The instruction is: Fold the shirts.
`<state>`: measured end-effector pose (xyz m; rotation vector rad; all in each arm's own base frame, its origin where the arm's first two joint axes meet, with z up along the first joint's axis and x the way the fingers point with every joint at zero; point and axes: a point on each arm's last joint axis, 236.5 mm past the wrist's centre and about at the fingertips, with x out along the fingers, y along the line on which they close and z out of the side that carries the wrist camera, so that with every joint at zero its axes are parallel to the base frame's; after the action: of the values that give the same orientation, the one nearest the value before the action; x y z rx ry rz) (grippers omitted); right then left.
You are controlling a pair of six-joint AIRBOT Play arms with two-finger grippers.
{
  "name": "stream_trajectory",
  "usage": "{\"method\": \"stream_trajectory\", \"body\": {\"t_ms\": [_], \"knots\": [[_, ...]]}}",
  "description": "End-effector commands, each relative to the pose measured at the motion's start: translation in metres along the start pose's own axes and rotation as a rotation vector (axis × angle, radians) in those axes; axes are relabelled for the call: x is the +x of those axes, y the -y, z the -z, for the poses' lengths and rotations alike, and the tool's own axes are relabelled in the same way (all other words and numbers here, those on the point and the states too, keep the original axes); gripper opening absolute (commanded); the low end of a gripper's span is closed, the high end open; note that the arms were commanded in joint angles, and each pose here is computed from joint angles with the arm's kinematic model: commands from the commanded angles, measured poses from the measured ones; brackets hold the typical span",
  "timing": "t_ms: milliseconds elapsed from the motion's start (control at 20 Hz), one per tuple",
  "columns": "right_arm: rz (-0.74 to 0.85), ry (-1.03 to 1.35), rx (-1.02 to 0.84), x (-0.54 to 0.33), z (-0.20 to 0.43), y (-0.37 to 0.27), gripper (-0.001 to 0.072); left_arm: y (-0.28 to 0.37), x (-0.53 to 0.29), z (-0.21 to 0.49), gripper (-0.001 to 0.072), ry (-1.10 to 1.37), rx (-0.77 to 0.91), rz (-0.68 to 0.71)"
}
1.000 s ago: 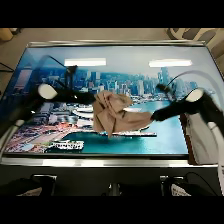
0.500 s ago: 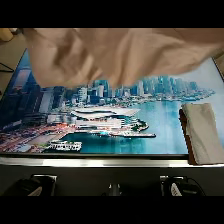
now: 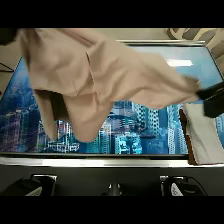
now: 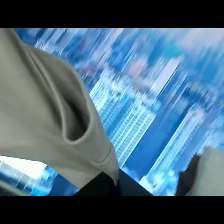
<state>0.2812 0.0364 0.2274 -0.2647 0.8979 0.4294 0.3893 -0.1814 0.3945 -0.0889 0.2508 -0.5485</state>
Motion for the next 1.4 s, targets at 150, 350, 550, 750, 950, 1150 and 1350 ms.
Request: {"method": "stream_trajectory", "body": {"t_ms": [150,350,550,750,950,1150,1350], "knots": [[-0.215,-0.332,0.232,0.15,0.136,-0.03,0.002,-0.005,0.18,0.236,0.0025,-0.534,-0.167,0.078],[-0.243,-0.372,0.262,0.17,0.165,-0.042,0.002,0.051,0.215,0.344,0.0031,-0.765,-0.338,0.21],[-0.246,-0.366,0.236,0.17,0.165,-0.042,0.002,0.02,0.158,0.363,0.0637,-1.029,-0.305,0.218],[-0.235,-0.353,0.233,0.172,0.162,-0.039,0.002,-0.076,0.071,0.352,0.0665,-1.172,-0.401,0.04],[-0.204,-0.314,0.233,0.177,0.155,-0.031,0.002,-0.085,0.03,0.409,0.0666,-1.168,-0.629,-0.066],[-0.198,-0.305,0.234,0.178,0.153,-0.029,0.0021,-0.05,0.06,0.465,0.0665,-1.067,-0.83,-0.061],[-0.178,-0.276,0.233,0.179,0.146,-0.024,0.002,-0.022,0.097,0.481,0.0665,-1.003,-0.942,-0.044]]}}
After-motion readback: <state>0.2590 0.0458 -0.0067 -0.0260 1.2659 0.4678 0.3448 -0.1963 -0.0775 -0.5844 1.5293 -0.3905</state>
